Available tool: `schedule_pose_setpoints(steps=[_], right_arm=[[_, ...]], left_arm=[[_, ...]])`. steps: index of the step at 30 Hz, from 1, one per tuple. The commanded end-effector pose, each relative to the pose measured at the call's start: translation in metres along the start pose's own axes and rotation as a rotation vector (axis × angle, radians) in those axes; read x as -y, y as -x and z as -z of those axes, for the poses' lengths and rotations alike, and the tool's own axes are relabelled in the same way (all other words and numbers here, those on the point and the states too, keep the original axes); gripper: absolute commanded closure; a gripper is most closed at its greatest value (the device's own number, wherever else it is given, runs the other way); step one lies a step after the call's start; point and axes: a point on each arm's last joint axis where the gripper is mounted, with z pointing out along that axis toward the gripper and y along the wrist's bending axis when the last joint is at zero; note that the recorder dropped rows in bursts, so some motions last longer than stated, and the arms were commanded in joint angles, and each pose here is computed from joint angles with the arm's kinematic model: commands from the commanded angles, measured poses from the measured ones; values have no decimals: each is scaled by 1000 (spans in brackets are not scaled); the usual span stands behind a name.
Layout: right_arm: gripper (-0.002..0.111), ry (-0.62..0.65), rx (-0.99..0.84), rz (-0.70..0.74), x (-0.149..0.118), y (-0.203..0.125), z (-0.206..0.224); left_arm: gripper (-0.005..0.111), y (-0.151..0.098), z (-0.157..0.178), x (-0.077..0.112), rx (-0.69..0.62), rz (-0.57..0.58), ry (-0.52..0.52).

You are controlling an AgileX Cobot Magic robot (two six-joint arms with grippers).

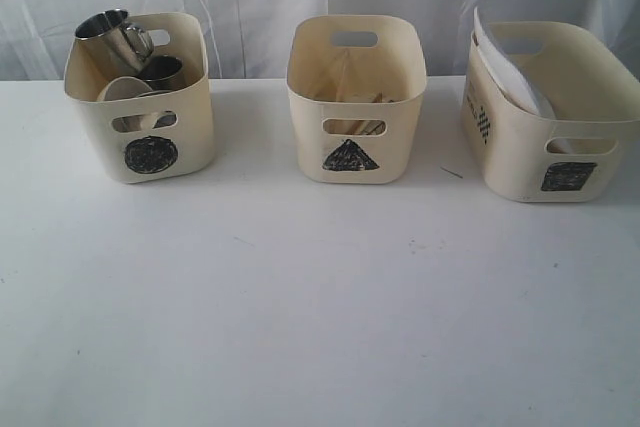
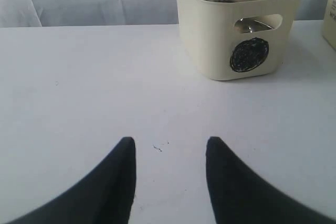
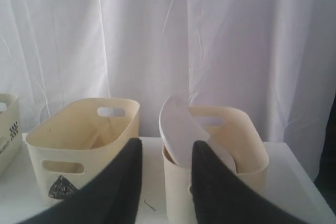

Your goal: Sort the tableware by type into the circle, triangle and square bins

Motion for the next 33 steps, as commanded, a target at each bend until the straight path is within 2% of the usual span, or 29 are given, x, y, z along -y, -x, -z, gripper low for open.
schedule_pose_setpoints(steps=[1,8,11,15,18,24,27,33], right_arm=[[77,-20,-71,-18,3,-26,2],[77,18,-218,-39,1,-79,8],[77,50,-209,-44,0,-95,18],[77,42,-140,-65,4,-99,30],[77,31,-90,-133,6,-97,37],[77,-9,-196,-231,8,-106,38],[77,19,-244,-183,5,-111,39],[77,95,-219,71,1,-109,39]], left_arm=[[59,0,0,0,5,11,1],[59,0,0,0,5,11,1],[59,0,0,0,5,11,1],[59,0,0,0,5,11,1],[59,0,0,0,5,11,1],[59,0,0,0,5,13,1],[59,0,0,0,5,13,1],[59,0,0,0,5,13,1]])
